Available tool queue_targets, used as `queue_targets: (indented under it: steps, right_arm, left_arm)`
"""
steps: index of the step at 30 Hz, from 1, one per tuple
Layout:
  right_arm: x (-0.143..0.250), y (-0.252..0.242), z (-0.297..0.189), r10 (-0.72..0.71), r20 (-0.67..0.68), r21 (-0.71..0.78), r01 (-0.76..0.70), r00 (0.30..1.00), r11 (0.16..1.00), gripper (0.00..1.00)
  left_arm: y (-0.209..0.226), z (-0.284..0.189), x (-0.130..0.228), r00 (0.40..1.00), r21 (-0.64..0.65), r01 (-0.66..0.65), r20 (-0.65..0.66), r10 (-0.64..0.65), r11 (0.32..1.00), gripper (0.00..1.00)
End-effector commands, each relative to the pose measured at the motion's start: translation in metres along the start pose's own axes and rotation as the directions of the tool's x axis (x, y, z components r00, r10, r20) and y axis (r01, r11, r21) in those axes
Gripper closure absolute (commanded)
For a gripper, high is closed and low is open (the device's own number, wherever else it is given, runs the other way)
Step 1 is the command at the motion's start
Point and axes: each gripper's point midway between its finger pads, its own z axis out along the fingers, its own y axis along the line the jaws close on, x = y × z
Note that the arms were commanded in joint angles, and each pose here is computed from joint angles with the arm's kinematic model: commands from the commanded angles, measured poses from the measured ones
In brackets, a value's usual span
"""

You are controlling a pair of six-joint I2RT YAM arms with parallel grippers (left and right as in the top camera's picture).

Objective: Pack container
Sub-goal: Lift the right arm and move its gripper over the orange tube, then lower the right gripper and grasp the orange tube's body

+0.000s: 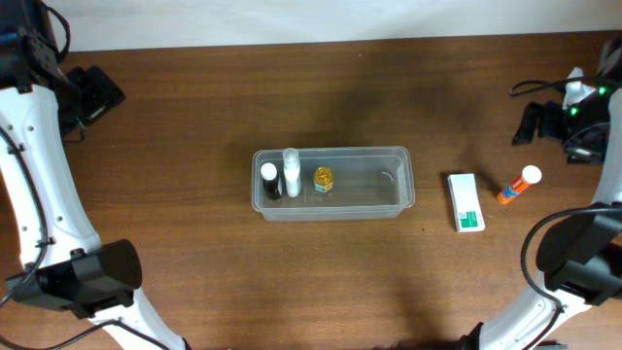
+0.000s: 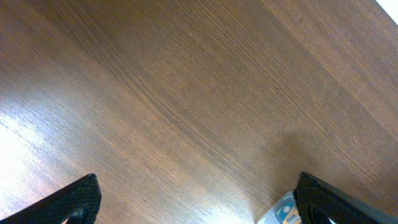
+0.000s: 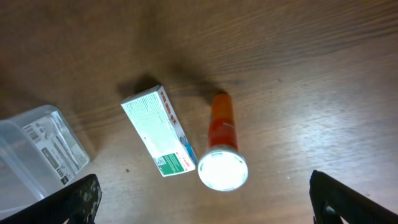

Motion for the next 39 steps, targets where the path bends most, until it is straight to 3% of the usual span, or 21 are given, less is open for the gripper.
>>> queue_targets:
  steps: [1, 19, 26, 32, 36, 39]
  right_arm:
    - [0.005, 0.002, 0.019, 0.019, -0.045, -0.031, -0.020, 0.999, 0.999, 0.02]
    - [0.022, -0.017, 0.068, 0.071, -0.115, 0.011, -0.070, 0.991, 0.997, 0.00]
    - [0.027, -0.017, 0.071, 0.072, -0.133, 0.012, -0.071, 0.989, 0.997, 0.14]
    - [0.029, -0.020, 0.073, 0.074, -0.140, 0.025, -0.071, 0.987, 0.997, 0.32]
    - [0.029, -0.023, 0.073, 0.075, -0.140, 0.041, -0.070, 0.987, 0.997, 0.34]
    - [0.029, -0.023, 0.073, 0.075, -0.141, 0.040, -0.070, 0.987, 0.997, 0.40]
  left_arm:
    - [0.000, -0.006, -0.001, 1.000, 0.010, -0.012, 0.016, 0.012, 1.000, 0.00]
    - [0.000, -0.006, -0.001, 1.000, 0.010, -0.012, 0.016, 0.012, 1.000, 0.00]
    - [0.001, -0.006, -0.001, 1.000, 0.010, -0.012, 0.015, 0.012, 1.000, 0.00]
    - [0.001, -0.006, -0.001, 1.000, 0.010, -0.012, 0.016, 0.012, 1.000, 0.00]
    - [0.001, -0.006, -0.001, 1.000, 0.010, -0.012, 0.015, 0.012, 1.000, 0.00]
    - [0.000, -0.006, -0.001, 1.000, 0.010, -0.012, 0.016, 0.012, 1.000, 0.00]
